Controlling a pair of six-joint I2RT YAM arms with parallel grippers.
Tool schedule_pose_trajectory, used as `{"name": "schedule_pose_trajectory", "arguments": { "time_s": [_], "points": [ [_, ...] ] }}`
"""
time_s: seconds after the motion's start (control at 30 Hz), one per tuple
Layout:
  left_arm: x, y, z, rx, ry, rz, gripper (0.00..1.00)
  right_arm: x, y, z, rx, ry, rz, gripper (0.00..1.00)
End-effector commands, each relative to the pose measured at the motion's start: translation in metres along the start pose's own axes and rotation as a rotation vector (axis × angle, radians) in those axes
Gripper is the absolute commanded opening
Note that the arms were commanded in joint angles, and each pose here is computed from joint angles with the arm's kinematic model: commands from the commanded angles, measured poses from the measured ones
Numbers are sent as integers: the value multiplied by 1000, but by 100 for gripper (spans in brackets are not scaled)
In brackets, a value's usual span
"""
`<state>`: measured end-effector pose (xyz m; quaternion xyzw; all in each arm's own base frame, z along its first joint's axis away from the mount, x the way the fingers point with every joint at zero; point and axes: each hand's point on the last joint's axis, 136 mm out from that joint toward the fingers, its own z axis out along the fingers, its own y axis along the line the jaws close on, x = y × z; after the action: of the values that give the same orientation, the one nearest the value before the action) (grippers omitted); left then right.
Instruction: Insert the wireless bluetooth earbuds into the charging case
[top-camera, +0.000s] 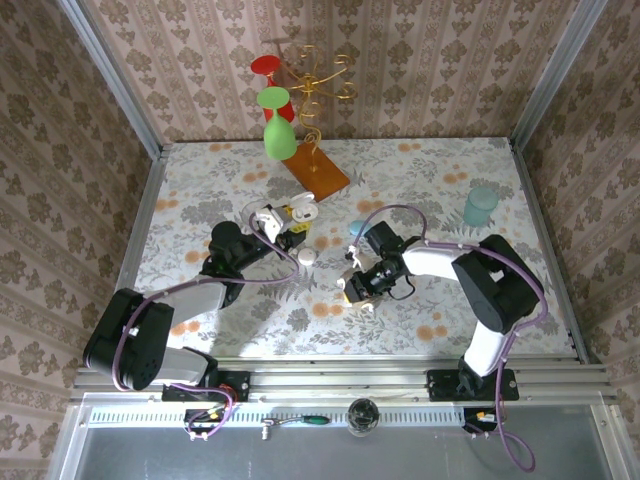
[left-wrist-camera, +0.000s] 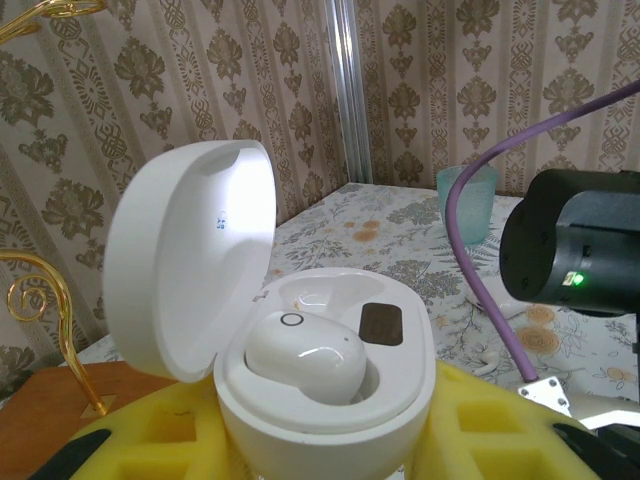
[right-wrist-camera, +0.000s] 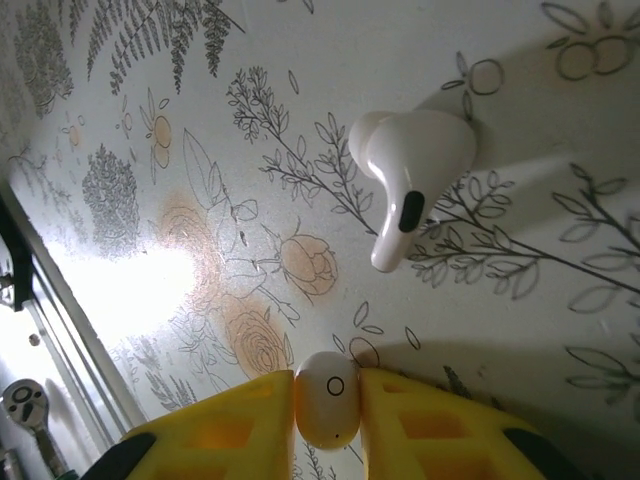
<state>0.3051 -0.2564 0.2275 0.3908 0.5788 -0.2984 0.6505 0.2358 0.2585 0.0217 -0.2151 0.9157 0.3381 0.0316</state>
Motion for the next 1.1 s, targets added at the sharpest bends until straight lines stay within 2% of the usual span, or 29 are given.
{"name": "schedule_pose_trajectory", "arguments": {
  "time_s": [0.0,0.13,0.27,0.47,0.57,0.87,1.07],
  "points": [
    [-1,-6,-1,27,-13,33,29,-7,-1,-20,88,-71,-28,24],
    [0,-12,0,61,-7,38,29,-26,7,-48,154,-188,-73,24],
    [1,-27,1,152,-6,38,29,-47,24,-84,197,-334,-143,23],
    [6,-49,5,257,26,37,28,-78,65,-145,199,-591,-271,23],
    [7,-57,7,292,27,31,29,-85,87,-167,192,-667,-353,22],
    [5,-71,15,369,-23,-24,29,-98,129,-180,142,-717,-485,21],
    [5,-78,17,396,-22,-11,29,-106,134,-174,137,-722,-500,21]
  ]
}}
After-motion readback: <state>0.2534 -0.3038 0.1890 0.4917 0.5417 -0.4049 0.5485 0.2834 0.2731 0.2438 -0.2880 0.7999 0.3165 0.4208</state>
